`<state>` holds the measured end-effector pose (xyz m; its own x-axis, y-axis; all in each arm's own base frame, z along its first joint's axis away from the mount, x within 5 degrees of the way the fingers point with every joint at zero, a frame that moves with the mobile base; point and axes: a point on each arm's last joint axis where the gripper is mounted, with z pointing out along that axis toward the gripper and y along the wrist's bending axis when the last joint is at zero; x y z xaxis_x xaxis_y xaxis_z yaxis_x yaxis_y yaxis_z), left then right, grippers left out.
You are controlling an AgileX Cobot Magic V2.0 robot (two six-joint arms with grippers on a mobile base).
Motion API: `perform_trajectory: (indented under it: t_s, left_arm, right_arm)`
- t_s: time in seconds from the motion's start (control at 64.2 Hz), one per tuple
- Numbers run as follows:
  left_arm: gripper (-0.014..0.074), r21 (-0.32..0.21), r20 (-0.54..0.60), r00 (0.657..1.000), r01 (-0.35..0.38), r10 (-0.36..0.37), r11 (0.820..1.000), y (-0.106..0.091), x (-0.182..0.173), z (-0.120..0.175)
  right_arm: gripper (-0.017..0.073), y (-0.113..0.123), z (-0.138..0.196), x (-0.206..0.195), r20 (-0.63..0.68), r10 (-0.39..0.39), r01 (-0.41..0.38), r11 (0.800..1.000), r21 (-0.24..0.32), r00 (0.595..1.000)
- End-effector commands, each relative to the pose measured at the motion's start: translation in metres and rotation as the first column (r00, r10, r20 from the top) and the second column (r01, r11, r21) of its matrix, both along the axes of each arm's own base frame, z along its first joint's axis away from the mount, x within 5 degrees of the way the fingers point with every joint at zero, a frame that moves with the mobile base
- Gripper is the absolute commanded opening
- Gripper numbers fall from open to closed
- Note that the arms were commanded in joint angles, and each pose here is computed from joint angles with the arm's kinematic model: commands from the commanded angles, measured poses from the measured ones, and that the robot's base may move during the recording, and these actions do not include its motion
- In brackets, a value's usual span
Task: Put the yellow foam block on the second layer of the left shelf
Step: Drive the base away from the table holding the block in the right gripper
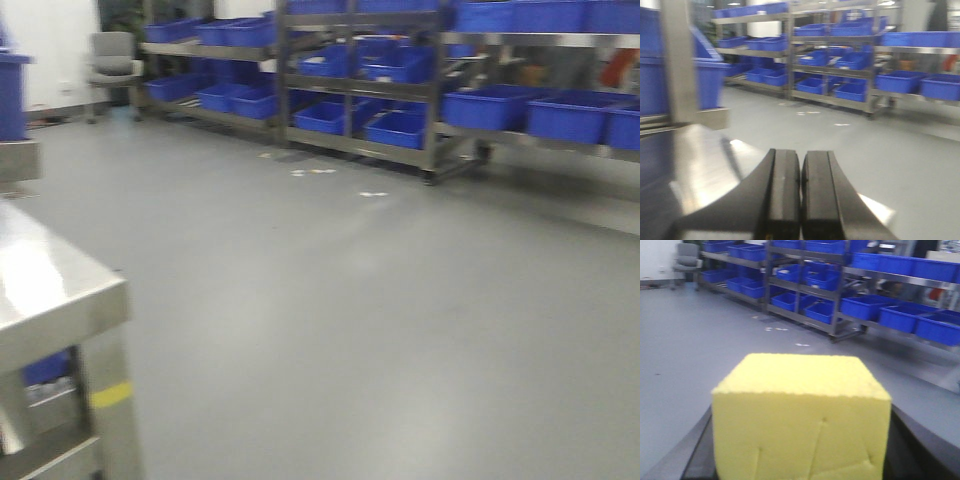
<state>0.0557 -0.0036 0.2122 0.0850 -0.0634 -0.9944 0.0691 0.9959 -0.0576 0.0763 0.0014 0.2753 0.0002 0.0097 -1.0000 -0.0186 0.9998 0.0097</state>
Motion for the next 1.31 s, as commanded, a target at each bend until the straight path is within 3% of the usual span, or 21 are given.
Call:
perform_trajectory:
  t_s: [0.0, 1.292]
  left_arm:
    - [0.0124, -0.014, 0.076, 0.997, 0.004, -0.003, 1.0, 0.0, -0.0013, -0.0004]
    - [0.0124, -0.014, 0.076, 0.997, 0.004, -0.003, 1.0, 0.0, -0.0013, -0.0004]
  right_arm:
    - [0.0517, -0.0004, 0.0173, -0.0004, 0.116, -0.006, 0.008, 1.0, -0.021, 0.993]
    - [0.0517, -0.0004, 0.0173, -0.0004, 0.116, -0.006, 0.008, 1.0, -0.021, 0.993]
